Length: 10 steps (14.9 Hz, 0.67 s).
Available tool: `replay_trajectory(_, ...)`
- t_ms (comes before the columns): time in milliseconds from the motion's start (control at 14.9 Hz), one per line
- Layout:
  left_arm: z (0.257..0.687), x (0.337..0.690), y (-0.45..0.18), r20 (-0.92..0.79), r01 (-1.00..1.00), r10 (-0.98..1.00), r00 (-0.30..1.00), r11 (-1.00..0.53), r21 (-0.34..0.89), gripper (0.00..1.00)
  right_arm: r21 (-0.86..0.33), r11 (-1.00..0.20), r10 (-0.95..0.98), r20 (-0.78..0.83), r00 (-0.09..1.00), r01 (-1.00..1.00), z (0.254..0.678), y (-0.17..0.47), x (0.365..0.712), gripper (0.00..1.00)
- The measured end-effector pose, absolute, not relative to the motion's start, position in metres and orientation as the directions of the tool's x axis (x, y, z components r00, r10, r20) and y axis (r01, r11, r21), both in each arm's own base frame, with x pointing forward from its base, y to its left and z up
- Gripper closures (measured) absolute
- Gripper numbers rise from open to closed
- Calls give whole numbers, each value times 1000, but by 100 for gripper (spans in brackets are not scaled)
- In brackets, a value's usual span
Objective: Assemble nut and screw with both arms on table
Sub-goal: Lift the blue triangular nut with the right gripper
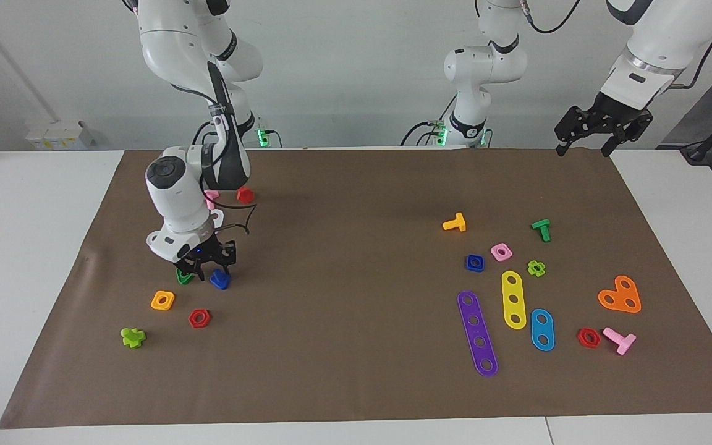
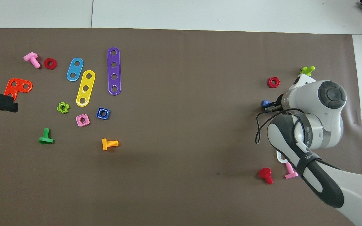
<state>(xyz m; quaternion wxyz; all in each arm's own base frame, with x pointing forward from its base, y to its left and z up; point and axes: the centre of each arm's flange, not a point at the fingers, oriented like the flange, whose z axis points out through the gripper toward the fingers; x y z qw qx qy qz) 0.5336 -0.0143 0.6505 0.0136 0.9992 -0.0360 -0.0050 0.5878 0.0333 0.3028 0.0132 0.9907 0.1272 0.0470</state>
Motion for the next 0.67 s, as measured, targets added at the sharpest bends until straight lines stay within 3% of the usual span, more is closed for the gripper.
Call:
replay_trajectory(67, 650, 534, -14, -9, -72, -72, 997, -997, 27, 0, 38, -967, 253, 89, 963, 251, 302, 33, 588, 41)
replay_trajectory(134, 650, 534, -14, -9, -72, -72, 997, -997, 27, 0, 38, -967, 253, 90, 963, 251, 302, 33, 588, 48)
replay_trajectory(335, 650, 534, -14, -9, -72, -72, 997, -997, 27, 0, 38, -967, 253, 93, 963, 251, 303, 36, 588, 81)
replay_trajectory(670, 650, 534, -14, -9, -72, -72, 997, -997, 27, 0, 32, -979, 201, 99, 975, 199, 322, 41, 598, 81)
